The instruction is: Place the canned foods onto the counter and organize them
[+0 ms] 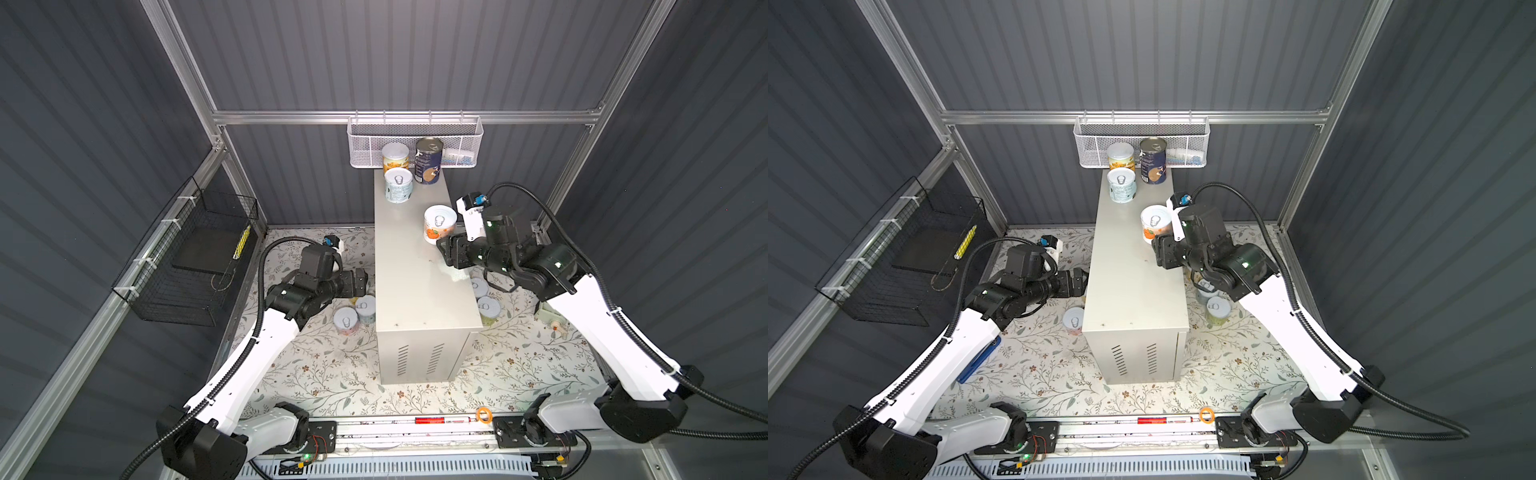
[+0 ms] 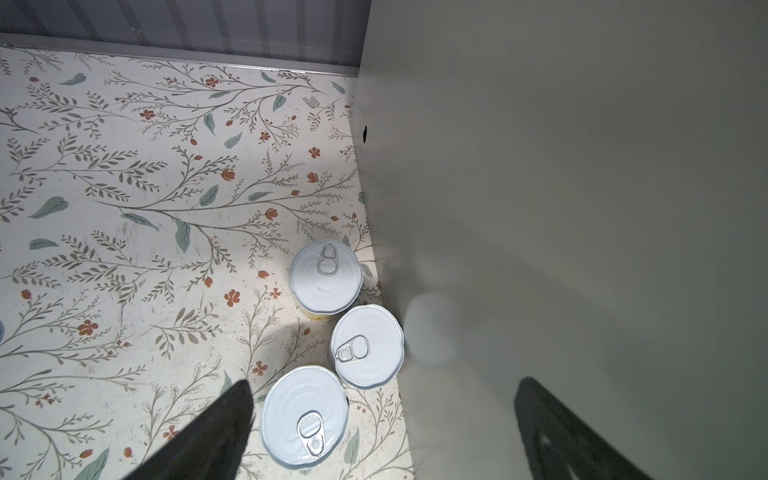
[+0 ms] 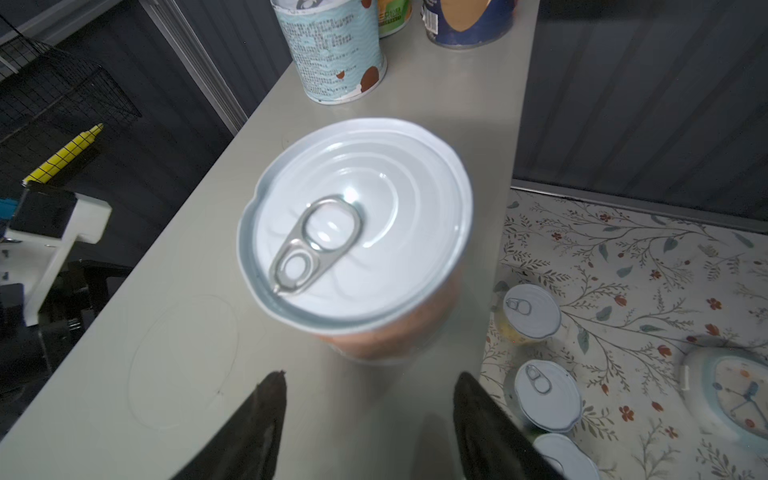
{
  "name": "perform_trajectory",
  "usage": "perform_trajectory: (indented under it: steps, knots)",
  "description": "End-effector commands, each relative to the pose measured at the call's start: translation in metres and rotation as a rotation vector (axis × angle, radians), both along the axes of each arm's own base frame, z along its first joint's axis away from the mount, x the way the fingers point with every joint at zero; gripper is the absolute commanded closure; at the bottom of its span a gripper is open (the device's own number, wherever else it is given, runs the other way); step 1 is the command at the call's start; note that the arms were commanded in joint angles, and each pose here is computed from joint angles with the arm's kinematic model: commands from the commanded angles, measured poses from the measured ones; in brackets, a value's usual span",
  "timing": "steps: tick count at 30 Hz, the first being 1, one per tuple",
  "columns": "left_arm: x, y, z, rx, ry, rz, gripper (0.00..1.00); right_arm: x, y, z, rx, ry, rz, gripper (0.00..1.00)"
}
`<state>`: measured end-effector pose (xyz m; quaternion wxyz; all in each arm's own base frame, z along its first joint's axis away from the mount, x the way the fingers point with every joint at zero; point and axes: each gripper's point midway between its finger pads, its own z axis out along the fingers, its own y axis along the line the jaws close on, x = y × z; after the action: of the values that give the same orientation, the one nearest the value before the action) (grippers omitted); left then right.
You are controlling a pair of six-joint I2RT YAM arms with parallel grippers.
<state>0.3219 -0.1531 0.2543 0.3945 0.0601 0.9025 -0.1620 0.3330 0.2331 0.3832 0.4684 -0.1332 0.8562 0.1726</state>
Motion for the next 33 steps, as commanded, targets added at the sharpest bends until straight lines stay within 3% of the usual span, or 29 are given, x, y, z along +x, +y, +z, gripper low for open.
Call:
perform_trajectory:
  steps: [1,19,33]
  knots:
    - [0.005,0.003,-0.004,0.002,0.005,0.019,0.01,0.014,-0.003,0.019,0.025,-0.057,-0.031,0.40]
    - [0.022,-0.001,-0.005,0.013,0.008,0.021,0.01,0.089,0.009,0.025,0.115,-0.076,-0.026,0.40]
    - [0.030,0.000,-0.014,0.006,0.029,0.025,0.02,0.134,0.014,0.022,0.114,-0.080,-0.067,0.38]
